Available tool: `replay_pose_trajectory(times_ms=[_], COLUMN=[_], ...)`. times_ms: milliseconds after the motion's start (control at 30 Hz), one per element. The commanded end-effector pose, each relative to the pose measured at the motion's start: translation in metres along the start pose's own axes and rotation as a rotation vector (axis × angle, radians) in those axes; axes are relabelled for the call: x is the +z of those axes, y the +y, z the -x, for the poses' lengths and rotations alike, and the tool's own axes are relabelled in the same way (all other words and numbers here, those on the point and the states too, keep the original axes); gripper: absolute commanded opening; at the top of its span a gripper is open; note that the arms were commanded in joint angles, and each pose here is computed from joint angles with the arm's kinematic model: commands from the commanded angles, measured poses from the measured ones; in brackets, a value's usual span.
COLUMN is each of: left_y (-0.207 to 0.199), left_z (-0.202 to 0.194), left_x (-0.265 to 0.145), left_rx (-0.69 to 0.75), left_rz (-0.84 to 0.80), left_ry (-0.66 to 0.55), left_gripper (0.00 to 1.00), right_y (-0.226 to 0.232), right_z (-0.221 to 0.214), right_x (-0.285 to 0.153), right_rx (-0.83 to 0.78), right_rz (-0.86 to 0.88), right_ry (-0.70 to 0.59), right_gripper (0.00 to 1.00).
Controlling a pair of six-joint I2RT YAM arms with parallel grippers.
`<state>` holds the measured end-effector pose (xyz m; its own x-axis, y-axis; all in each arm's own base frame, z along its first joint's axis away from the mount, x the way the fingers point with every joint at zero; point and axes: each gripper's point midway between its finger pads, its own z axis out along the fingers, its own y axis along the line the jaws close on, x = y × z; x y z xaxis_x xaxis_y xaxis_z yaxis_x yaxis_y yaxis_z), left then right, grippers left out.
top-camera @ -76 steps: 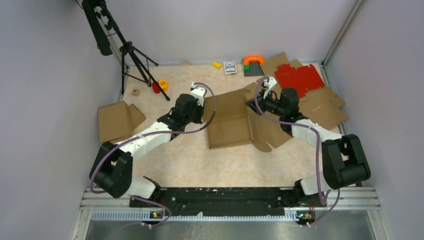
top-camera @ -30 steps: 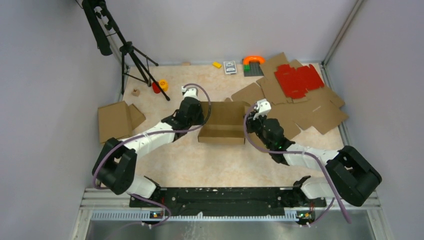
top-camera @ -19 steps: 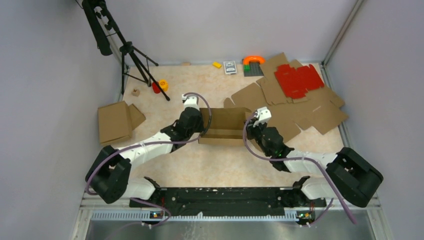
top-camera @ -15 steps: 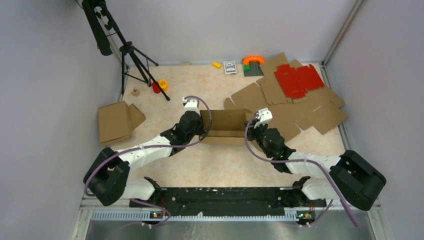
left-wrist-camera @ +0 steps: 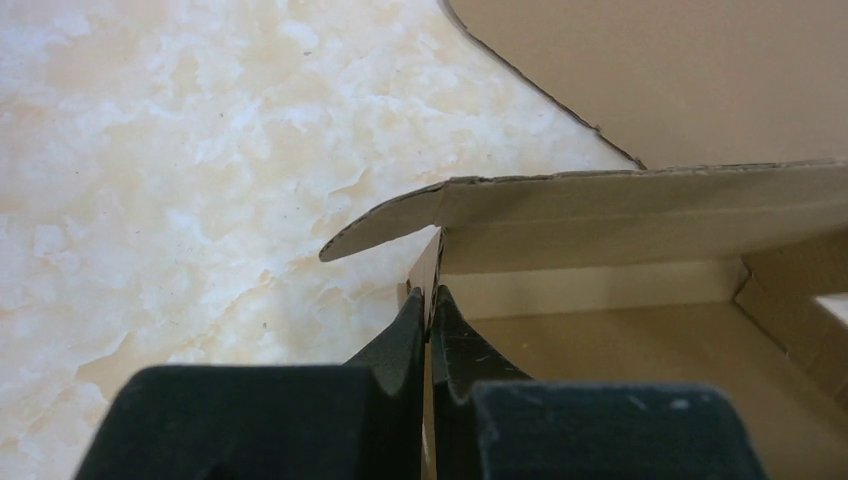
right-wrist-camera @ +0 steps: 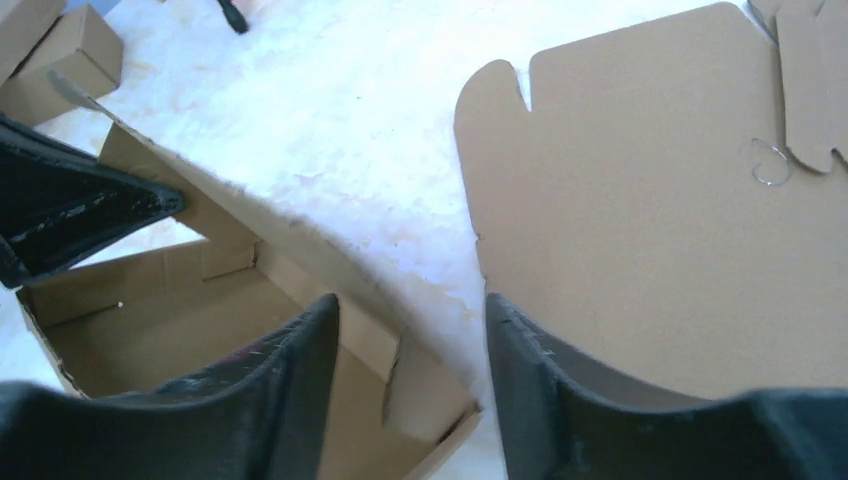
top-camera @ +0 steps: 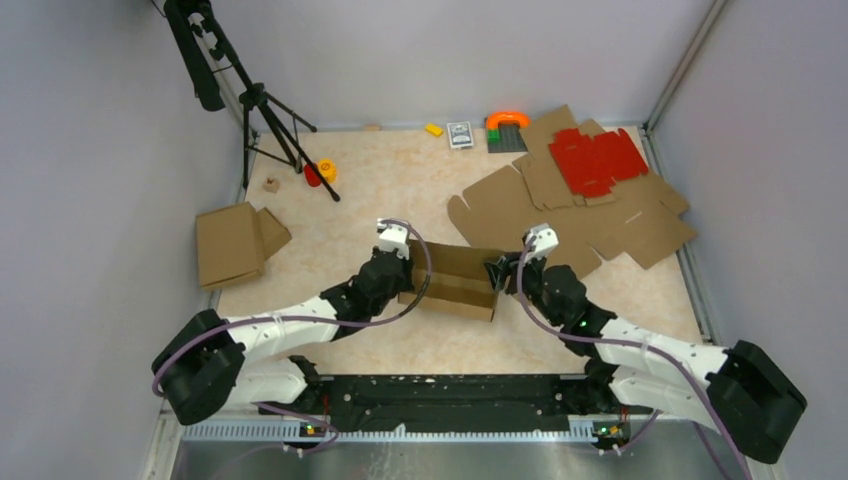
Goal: Fold the paper box
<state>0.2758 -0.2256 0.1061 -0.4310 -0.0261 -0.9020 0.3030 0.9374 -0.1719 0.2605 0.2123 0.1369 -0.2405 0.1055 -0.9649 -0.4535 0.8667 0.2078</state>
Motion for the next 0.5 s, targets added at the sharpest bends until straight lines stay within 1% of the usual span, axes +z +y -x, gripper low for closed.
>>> replay_pose_trajectory(times_ms=[0, 33, 67, 167, 233, 267, 300, 333, 400, 467], left_y=[-0.005, -0.006, -0.006, -0.007, -0.008, -0.009, -0.009, -0.008, -0.009, -0.01], left_z=[0.008, 0.008, 0.008, 0.005, 0.002, 0.0, 0.0, -0.002, -0.003, -0.005], left_x=[-0.006, -0.006, -0.007, -0.008, -0.008, -0.008, -0.008, -0.008, -0.008, -0.009], left_rx=[0.063, 0.074, 0.083, 0.107, 0.114, 0.117, 0.12, 0.123, 0.124, 0.129], left_rz=[-0.01, -0.005, 0.002, 0.016, 0.019, 0.02, 0.022, 0.024, 0.022, 0.022], left_ry=[-0.052, -0.053, -0.053, -0.051, -0.048, -0.045, -0.043, -0.04, -0.041, -0.042], left_gripper=[0.0, 0.0, 0.0, 0.0, 0.0, 0.0, 0.0, 0.0, 0.0, 0.0], right_y=[0.013, 0.013, 0.012, 0.018, 0.03, 0.044, 0.051, 0.063, 0.071, 0.073], right_z=[0.007, 0.01, 0.012, 0.028, 0.042, 0.049, 0.055, 0.057, 0.063, 0.071], right_x=[-0.014, -0.017, -0.021, -0.035, -0.045, -0.053, -0.056, -0.062, -0.067, -0.067], right_rx=[0.034, 0.041, 0.049, 0.064, 0.065, 0.051, 0.032, 0.009, -0.035, -0.072], right_rz=[0.049, 0.049, 0.046, 0.081, 0.155, 0.237, 0.28, 0.355, 0.398, 0.4], right_ry=[0.039, 0.044, 0.05, 0.031, 0.003, -0.009, -0.013, 0.002, 0.027, 0.035], right_gripper=[0.61, 0.66, 0.68, 0.72, 0.75, 0.76, 0.76, 0.76, 0.76, 0.77])
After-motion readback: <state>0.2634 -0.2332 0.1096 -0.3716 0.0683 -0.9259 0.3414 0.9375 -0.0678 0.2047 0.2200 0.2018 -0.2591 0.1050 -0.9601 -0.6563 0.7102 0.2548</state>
